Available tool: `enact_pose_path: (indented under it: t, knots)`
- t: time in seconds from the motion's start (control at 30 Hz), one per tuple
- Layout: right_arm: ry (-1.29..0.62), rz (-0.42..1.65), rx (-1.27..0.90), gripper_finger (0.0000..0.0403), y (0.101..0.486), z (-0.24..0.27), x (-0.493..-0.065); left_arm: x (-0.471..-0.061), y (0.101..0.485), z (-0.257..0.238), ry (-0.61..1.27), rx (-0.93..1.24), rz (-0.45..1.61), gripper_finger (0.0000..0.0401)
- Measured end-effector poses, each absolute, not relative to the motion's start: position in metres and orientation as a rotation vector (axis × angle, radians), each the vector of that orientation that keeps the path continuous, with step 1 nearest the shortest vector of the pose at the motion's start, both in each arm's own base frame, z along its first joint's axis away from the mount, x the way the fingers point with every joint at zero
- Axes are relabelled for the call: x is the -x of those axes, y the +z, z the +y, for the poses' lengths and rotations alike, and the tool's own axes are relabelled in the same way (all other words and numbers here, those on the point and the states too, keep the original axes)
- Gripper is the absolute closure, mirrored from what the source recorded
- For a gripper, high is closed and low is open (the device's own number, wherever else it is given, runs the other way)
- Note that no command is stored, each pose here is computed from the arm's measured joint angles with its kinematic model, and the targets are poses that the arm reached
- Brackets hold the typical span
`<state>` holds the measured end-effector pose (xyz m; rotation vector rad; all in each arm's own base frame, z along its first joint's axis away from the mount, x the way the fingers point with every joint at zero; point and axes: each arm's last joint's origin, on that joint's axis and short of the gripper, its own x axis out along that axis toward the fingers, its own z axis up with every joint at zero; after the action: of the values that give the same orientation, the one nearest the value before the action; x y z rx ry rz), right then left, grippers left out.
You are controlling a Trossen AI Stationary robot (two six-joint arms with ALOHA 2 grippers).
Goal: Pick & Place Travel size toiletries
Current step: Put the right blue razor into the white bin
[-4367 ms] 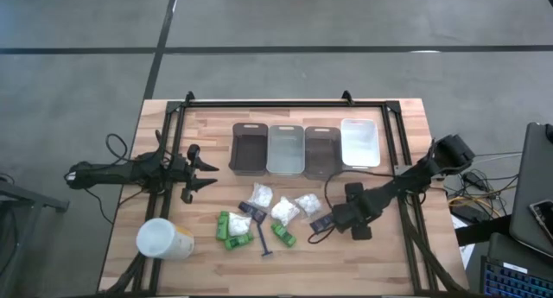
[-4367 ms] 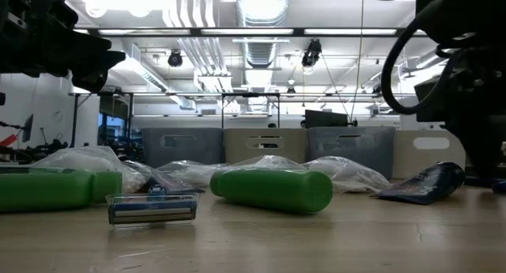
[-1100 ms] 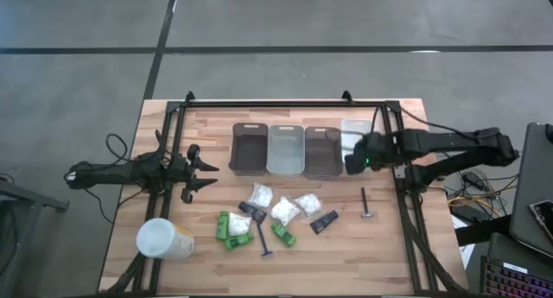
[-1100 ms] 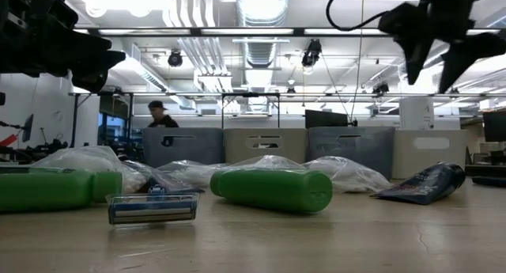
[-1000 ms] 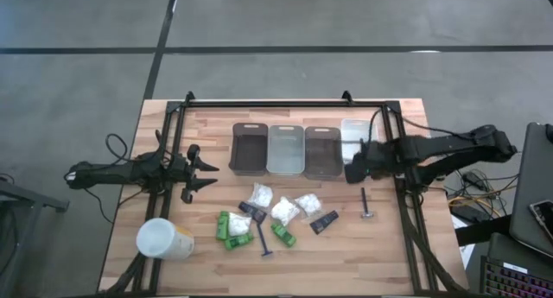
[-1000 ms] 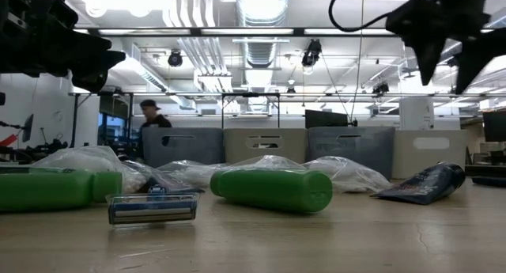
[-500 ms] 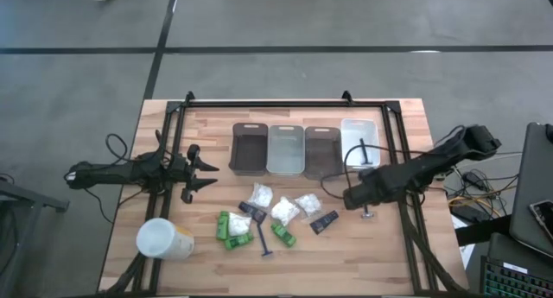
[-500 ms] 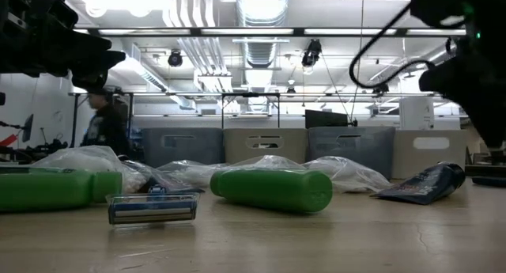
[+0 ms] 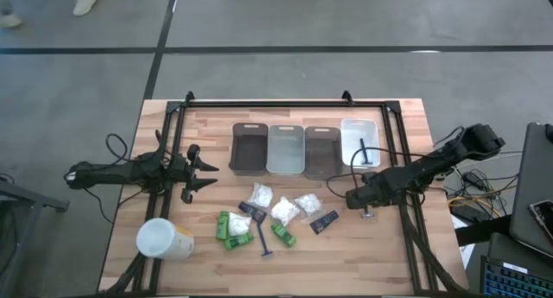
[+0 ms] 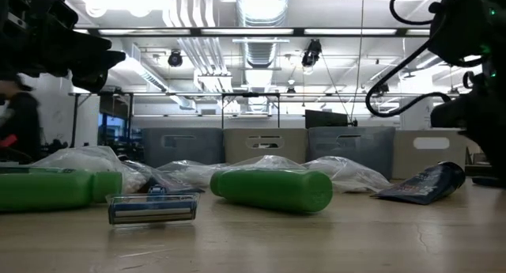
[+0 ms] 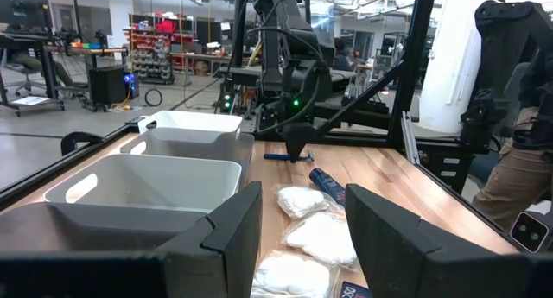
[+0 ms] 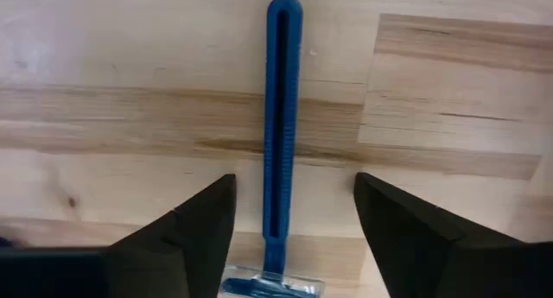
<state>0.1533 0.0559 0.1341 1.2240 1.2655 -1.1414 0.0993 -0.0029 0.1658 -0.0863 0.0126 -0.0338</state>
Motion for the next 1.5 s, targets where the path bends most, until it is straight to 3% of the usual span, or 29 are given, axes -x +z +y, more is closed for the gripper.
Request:
enact_pose_path:
  t: [0.43, 0.63, 0.87, 1.0, 1.27, 1.5]
  knots:
    - [-1.058, 1.338, -1.067, 0.0331, 0.126, 0.057, -0.157, -0.099, 0.166, -0.003, -0.034, 0.086, 0.012, 0.0229]
    - [-1.009, 1.354, -1.053, 0.0383, 0.131, 0.058, -0.16, -0.099, 0.166, -0.003, -0.034, 0.086, 0.012, 0.0229]
    - [-0.829, 1.253, -1.127, 0.0382, 0.167, 0.064, -0.176, -0.099, 0.166, -0.003, -0.034, 0.086, 0.013, 0.0229]
    - [-0.788, 1.084, -1.138, 0.0382, 0.204, 0.063, -0.185, -0.099, 0.166, -0.003, -0.034, 0.086, 0.013, 0.0229]
    - [-1.084, 0.776, -1.052, 0.038, 0.268, 0.019, -0.158, -0.099, 0.166, -0.003, -0.033, 0.086, 0.013, 0.0229]
    - [-1.186, 0.659, -1.02, 0.038, 0.271, -0.035, -0.139, -0.099, 0.166, -0.003, -0.034, 0.086, 0.013, 0.0229]
